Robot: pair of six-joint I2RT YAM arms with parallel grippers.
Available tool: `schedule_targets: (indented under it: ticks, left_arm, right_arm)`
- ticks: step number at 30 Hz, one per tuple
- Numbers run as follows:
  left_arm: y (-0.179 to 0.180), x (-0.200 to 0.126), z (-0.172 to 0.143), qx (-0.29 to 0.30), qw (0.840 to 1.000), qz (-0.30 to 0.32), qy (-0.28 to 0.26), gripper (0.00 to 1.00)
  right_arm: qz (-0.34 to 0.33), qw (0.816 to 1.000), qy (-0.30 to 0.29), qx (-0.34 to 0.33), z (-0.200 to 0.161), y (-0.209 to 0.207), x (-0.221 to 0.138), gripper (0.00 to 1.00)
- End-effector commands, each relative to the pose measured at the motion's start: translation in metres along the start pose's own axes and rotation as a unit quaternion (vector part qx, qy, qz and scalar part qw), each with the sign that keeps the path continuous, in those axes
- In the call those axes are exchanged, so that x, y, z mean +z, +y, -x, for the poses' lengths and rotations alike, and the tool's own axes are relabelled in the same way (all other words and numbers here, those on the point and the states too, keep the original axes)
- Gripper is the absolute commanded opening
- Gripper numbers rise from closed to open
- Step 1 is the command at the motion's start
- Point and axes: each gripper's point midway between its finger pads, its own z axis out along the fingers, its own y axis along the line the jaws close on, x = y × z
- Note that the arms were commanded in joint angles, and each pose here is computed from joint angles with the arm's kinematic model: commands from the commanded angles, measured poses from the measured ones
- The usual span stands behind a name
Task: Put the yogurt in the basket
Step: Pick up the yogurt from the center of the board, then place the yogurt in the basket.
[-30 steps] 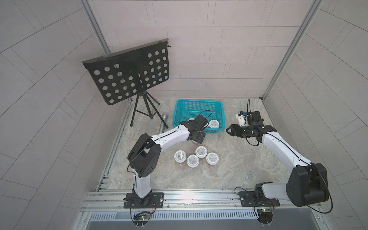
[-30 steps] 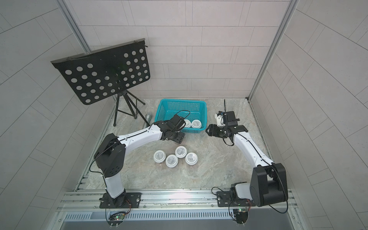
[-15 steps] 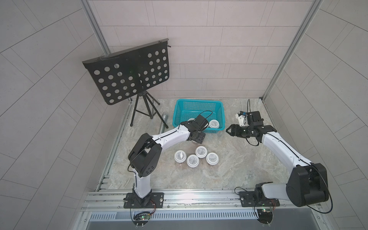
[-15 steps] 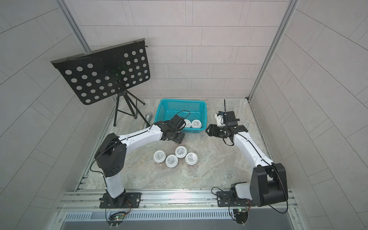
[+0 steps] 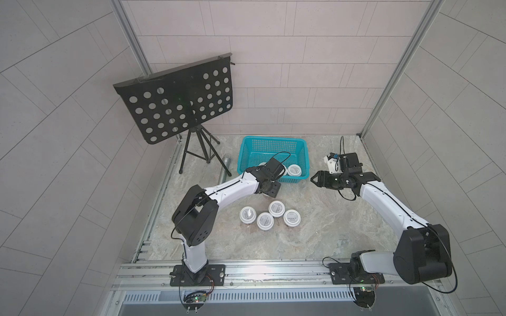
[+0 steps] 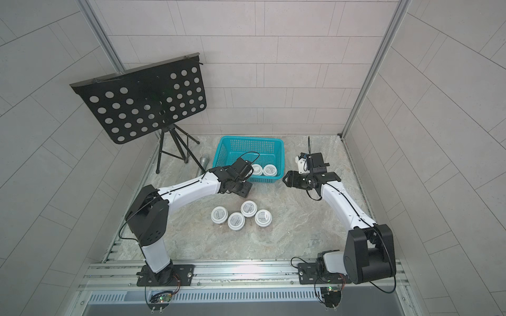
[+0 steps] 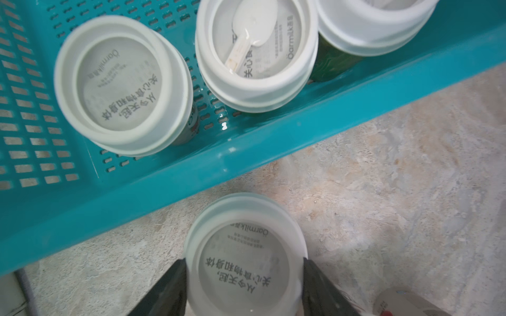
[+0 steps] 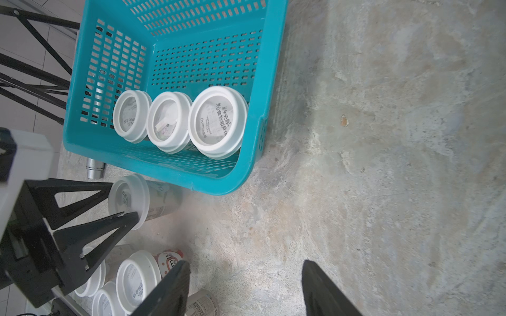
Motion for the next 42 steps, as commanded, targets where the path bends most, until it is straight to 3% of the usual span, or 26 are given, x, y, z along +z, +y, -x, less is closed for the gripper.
schedule_targets:
  ticks: [1, 12, 18, 31, 42]
  left_arm:
    - [-0.002, -0.04, 0.016, -0.007, 0.999, -0.024, -0.035, 0.65]
    - [0.019, -0.111, 0.062, -0.054, 0.989, -0.045, -0.13, 0.65]
    - [0.062, -0.133, 0.082, -0.117, 0.975, -0.01, -0.187, 0.66]
    - [0.126, -0.126, 0.095, -0.168, 0.963, 0.062, -0.2, 0.65]
    - [0.138, -0.101, 0.104, -0.156, 0.968, 0.086, -0.177, 0.65]
  right_arm:
    - [0.004, 1.0, -0.005, 0.002, 0.002, 0.002, -0.002, 0.69]
    - [0.006, 1.0, -0.007, 0.0, 0.005, 0.004, -0.004, 0.69]
    - [0.01, 1.0, -0.013, -0.002, 0.013, 0.006, -0.003, 0.69]
    - [-0.023, 1.0, -0.001, -0.008, 0.064, -0.007, 0.038, 0.58]
    - [-0.015, 0.998, 0.058, -0.01, 0.061, -0.012, 0.075, 0.52]
